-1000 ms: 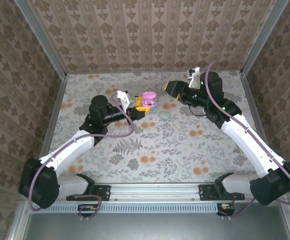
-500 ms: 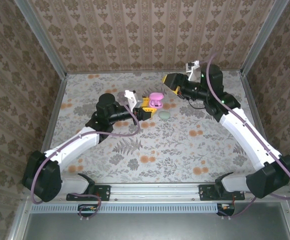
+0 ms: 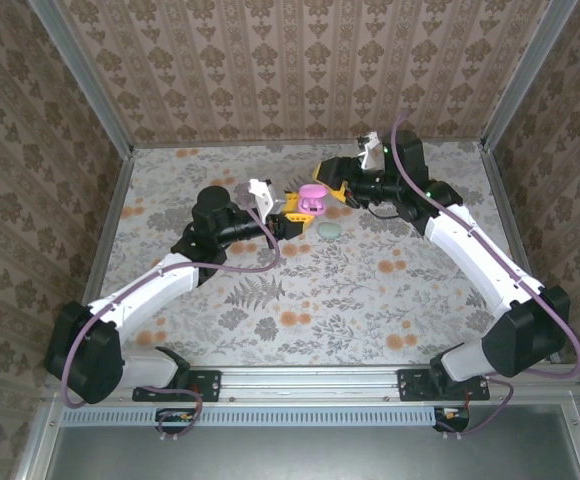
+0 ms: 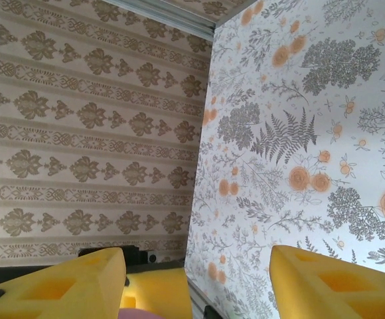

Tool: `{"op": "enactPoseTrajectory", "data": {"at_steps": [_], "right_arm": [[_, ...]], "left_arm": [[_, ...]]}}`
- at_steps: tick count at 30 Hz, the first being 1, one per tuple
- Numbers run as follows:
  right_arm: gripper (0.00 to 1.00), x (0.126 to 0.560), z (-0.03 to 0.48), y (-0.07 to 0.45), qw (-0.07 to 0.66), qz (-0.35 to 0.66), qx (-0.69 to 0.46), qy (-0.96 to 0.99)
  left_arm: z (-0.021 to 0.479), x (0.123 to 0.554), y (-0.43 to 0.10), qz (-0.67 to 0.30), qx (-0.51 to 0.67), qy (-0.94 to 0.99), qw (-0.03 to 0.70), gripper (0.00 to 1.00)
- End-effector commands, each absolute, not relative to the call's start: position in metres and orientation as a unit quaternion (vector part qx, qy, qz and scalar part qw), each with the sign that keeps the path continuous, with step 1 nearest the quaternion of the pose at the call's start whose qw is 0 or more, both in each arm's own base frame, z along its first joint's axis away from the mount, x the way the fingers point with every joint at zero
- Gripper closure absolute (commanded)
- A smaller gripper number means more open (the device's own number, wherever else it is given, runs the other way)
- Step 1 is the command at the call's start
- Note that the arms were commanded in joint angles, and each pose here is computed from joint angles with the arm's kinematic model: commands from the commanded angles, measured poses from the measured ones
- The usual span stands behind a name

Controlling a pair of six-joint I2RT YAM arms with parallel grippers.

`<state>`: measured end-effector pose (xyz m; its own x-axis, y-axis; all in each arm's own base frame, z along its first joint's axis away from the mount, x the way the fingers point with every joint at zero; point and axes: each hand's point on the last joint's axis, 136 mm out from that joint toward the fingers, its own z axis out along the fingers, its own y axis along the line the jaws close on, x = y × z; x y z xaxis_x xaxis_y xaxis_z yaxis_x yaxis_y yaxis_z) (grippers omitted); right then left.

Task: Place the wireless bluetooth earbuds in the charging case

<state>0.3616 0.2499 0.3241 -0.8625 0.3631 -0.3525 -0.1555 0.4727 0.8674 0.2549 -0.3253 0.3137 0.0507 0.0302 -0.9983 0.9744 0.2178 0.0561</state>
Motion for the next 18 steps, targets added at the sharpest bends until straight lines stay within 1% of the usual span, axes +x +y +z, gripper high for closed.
{"op": "enactPoseTrajectory", "data": {"at_steps": [1, 8, 9, 14, 18], "right_arm": [[0.39, 0.349, 0.326, 0.257, 0.235, 0.517, 0.04, 0.822], [0.38, 0.34, 0.325, 0.256, 0.23, 0.527, 0.04, 0.817], [0.38, 0.334, 0.336, 0.255, 0.24, 0.536, 0.033, 0.809], [0.36, 0.32, 0.352, 0.252, 0.254, 0.573, 0.018, 0.779], [0.33, 0.314, 0.356, 0.246, 0.257, 0.598, 0.027, 0.759]], "left_arm": [[0.341, 0.255, -0.326, -0.418, 0.461, 0.512, 0.592, 0.67], [0.344, 0.258, -0.325, -0.415, 0.454, 0.513, 0.599, 0.67], [0.345, 0.258, -0.325, -0.416, 0.451, 0.513, 0.601, 0.67], [0.35, 0.262, -0.321, -0.426, 0.433, 0.512, 0.607, 0.67], [0.356, 0.265, -0.317, -0.437, 0.42, 0.507, 0.613, 0.67]]}}
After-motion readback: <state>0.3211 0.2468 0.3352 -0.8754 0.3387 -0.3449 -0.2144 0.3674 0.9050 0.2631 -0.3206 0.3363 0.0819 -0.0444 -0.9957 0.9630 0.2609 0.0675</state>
